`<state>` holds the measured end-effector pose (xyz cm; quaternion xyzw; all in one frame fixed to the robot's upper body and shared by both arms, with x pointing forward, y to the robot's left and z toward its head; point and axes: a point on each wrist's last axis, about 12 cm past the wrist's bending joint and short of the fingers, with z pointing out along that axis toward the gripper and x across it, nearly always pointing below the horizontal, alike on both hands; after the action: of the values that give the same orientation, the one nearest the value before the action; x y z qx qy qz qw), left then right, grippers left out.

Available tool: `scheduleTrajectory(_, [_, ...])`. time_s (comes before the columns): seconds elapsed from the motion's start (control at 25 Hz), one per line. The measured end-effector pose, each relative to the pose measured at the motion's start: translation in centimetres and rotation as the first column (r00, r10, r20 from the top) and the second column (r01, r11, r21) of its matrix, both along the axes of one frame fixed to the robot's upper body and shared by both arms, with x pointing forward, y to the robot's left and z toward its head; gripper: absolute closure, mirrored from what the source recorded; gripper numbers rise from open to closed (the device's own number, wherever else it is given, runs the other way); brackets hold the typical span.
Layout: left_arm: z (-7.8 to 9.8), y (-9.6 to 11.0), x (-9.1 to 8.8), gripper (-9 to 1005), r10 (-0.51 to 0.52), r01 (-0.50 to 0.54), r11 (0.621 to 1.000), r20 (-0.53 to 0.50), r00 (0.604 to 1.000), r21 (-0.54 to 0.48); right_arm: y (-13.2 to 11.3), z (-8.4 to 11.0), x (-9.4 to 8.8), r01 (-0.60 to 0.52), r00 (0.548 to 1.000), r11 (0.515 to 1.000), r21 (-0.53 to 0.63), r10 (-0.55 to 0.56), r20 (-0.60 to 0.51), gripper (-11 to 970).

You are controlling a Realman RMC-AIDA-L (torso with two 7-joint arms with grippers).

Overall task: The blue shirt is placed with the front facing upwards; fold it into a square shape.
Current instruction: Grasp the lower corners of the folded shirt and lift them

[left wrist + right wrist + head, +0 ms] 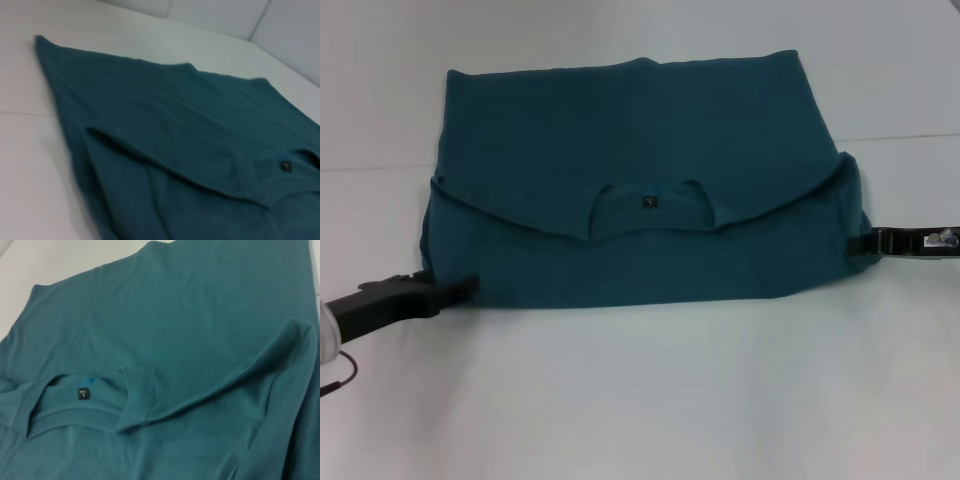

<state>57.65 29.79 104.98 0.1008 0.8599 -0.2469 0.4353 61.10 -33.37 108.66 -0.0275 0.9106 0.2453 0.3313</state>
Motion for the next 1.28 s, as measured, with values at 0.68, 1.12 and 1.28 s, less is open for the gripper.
scheduleTrajectory(0.68, [-0.1,-0.2,0.6,252,0.013,-0.013,0.998,0.005,1.000,0.065,0.2,0.0,-0.1,-0.011,1.000,1.000,0.004,0.011,0.000,952])
scheduleTrajectory(1.12, [-0.5,-1.6,0.5,283,-0.046,0.047,0.995,-0.007,0.999,0.084,0.2,0.0,-0.1,-0.013,1.000,1.000,0.006,0.013,-0.001,952])
scheduleTrajectory(1.28, [-0.5,-1.6,0.4,294,-0.046,0.047,0.995,-0.007,0.999,0.084,0.2,0.0,-0.1,-0.014,1.000,1.000,0.006,0.014,-0.001,953])
